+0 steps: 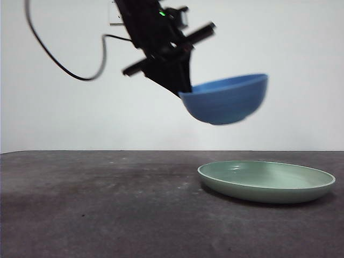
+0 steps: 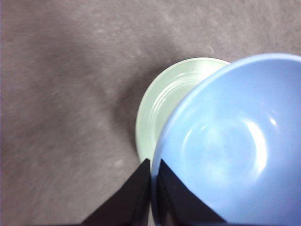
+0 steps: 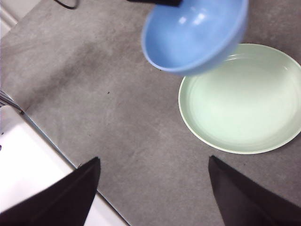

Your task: Pick up the blue bowl, put it on the green plate, put it on desk

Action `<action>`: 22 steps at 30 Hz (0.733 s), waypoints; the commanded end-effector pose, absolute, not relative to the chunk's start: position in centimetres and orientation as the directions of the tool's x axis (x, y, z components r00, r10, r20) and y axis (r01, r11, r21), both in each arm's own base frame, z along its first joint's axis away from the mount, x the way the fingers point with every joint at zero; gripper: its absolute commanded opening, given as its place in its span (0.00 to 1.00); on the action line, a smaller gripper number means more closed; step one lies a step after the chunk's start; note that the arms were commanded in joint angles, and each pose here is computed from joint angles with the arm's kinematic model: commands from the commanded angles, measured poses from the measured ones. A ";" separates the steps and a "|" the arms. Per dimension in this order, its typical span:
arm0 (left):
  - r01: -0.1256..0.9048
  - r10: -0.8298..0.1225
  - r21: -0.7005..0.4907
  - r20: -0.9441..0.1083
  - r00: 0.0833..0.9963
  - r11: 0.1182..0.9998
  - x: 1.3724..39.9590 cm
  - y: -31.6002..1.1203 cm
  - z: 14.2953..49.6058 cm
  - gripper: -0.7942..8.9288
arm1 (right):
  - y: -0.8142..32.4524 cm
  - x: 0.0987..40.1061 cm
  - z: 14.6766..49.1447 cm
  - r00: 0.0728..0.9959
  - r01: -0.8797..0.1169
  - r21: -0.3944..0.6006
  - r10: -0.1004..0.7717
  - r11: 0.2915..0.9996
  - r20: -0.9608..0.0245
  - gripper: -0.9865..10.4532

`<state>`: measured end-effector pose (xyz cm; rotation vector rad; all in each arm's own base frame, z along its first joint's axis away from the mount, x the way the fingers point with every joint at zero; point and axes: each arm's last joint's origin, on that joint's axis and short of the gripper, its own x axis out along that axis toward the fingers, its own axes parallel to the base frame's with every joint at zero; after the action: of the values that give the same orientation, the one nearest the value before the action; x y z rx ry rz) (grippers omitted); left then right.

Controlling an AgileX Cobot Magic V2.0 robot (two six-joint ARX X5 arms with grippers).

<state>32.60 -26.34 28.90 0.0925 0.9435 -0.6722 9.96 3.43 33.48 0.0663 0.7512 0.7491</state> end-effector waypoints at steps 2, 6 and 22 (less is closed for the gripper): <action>0.588 -0.500 -0.216 -0.781 0.376 0.780 33.8 -28.9 27.3 0.09 | 3.4 9.5 33.9 0.506 -0.582 0.301 0.626 0.755 -0.593 0.41; 0.598 -0.484 -0.212 -0.806 0.340 0.773 34.5 -30.6 25.3 0.09 | 3.3 9.2 33.9 0.506 -0.577 0.300 0.621 0.760 -0.599 0.41; 0.607 -0.448 -0.203 -0.848 0.283 0.768 35.0 -32.8 20.5 0.09 | 3.2 8.9 33.9 0.504 -0.576 0.302 0.620 0.760 -0.601 0.41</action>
<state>34.87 -31.83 20.56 0.1722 1.0949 -0.6896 8.90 3.17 33.41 0.0648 0.7690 0.7208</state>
